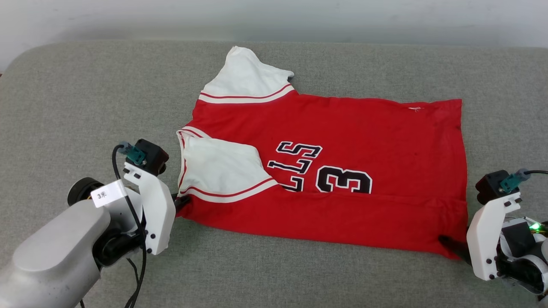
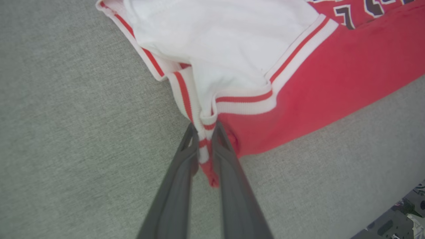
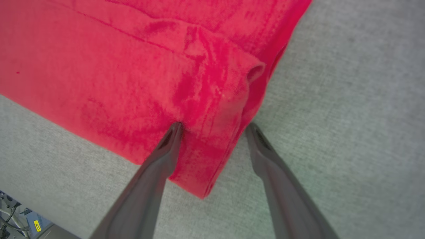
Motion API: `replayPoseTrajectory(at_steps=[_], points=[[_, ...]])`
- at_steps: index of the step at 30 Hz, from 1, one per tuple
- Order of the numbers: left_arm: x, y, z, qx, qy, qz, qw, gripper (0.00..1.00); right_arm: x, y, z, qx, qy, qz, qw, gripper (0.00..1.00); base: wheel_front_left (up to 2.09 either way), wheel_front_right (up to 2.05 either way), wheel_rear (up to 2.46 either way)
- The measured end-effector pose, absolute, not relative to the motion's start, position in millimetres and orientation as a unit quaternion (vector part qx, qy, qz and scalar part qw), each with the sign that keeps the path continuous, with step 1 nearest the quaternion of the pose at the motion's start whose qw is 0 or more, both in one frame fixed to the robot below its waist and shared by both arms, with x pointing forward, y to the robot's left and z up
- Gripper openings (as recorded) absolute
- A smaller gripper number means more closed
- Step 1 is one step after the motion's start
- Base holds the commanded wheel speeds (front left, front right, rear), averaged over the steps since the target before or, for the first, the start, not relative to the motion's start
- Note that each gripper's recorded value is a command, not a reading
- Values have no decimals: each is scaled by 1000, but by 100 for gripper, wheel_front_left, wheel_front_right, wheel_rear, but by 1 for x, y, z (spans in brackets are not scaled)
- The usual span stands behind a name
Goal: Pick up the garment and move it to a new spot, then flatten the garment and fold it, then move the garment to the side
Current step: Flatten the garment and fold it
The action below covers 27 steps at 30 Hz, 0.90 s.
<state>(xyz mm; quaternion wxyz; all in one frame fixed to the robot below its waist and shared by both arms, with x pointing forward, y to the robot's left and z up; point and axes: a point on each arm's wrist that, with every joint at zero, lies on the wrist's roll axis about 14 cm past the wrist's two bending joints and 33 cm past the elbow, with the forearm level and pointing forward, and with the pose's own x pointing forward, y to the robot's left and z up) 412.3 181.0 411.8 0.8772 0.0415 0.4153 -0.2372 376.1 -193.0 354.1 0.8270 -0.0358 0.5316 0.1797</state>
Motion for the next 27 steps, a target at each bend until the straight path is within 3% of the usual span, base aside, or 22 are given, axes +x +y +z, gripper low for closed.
replayPoseTrajectory(at_steps=[1, 2, 3, 4, 5, 18, 27], points=[[413, 181, 412, 41, 415, -237, 878, 0, 376, -193, 353, -35, 530, 180, 828, 100, 0, 0, 0], [413, 181, 412, 41, 414, -237, 878, 0, 376, -192, 353, -35, 529, 180, 828, 84, 0, 0, 0], [413, 180, 412, 41, 413, -237, 879, 0, 377, -192, 354, -34, 525, 180, 831, 29, 0, 0, 0], [412, 180, 412, 41, 412, -237, 879, 0, 378, -192, 354, -33, 519, 180, 835, 29, 0, 0, 0], [410, 181, 412, 41, 412, -236, 879, 0, 378, -192, 356, -33, 513, 181, 838, 0, 0, 0, 0], [377, 187, 429, 32, 390, -227, 892, 0, 371, -200, 403, -15, 424, 179, 888, 0, 0, 0, 0], [333, 184, 425, 18, 397, -223, 890, 0, 337, -213, 415, -12, 417, 173, 892, 0, 0, 0, 0]])
